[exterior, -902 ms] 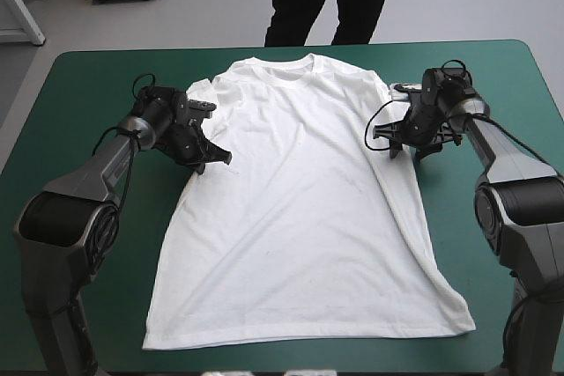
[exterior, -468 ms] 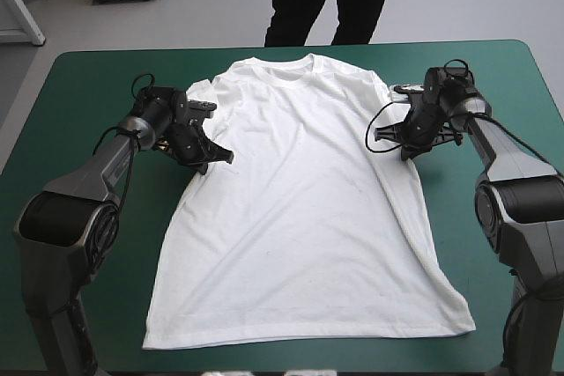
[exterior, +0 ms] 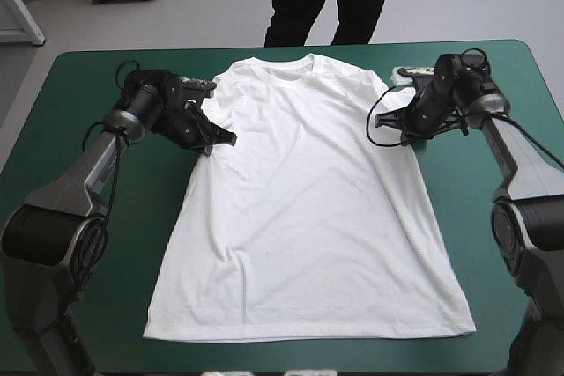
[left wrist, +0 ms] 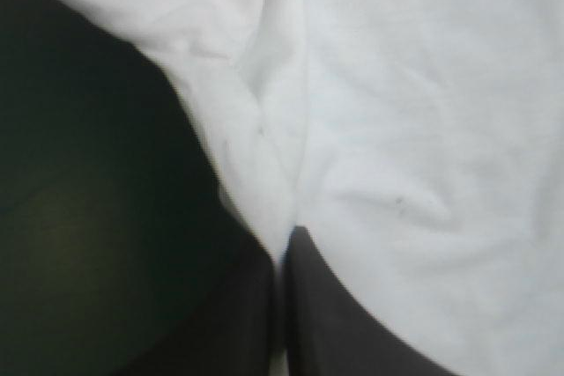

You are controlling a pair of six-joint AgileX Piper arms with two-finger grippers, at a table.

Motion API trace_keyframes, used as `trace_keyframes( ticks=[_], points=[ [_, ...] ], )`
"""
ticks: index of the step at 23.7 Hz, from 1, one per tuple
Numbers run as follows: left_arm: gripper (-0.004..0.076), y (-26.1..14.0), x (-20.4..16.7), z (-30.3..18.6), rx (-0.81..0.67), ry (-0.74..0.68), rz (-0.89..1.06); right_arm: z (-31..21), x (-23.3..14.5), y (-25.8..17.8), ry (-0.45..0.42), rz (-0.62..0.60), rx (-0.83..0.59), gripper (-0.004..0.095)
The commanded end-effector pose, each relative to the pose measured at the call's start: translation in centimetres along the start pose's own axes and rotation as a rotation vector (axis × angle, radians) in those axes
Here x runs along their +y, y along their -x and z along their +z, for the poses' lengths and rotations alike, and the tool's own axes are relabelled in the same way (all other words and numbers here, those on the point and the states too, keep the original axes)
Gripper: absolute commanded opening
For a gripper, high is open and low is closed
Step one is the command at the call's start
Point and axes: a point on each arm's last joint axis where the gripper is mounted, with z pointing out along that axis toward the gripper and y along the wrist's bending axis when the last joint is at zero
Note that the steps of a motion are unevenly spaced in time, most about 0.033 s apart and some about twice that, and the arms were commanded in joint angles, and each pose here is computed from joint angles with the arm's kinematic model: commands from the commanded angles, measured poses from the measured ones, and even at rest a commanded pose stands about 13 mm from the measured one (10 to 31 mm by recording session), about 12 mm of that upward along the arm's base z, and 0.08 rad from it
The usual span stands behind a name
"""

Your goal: Fold the cloth

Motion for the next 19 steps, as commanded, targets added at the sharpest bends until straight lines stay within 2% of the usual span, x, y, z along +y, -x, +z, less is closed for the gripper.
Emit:
trace_keyframes(
  ticks=[1, 4, 7, 13, 16, 19],
  points=[
    [-0.0009, 0.5, -0.6, -7.1, -0.175, 0.04, 0.035, -7.7, 0.9, -0.3, -0.013, -0.049, -0.204, -0.0017],
    [-0.0009, 0.5, -0.6, -10.4, -0.227, 0.084, 0.056, -11.3, 1.4, -0.9, -0.007, -0.061, -0.295, -0.0017],
    [-0.0009, 0.0, -1.0, -16.2, -0.366, 0.12, 0.072, -17.2, 2.2, -1.9, 0.004, -0.082, -0.454, -0.0017],
    [-0.0009, -1.5, -1.8, -23.0, -0.566, 0.133, 0.08, -23.4, 3.0, -3.5, 0.016, -0.106, -0.625, -0.0017],
    [-0.0009, -3.0, -2.4, -27.4, -0.719, 0.138, 0.085, -27.0, 3.4, -4.9, 0.023, -0.12, -0.73, -0.0017],
    [-0.0009, -4.0, -2.6, -29.5, -0.786, 0.14, 0.086, -28.9, 3.6, -5.6, 0.027, -0.128, -0.792, -0.0017]
  ],
)
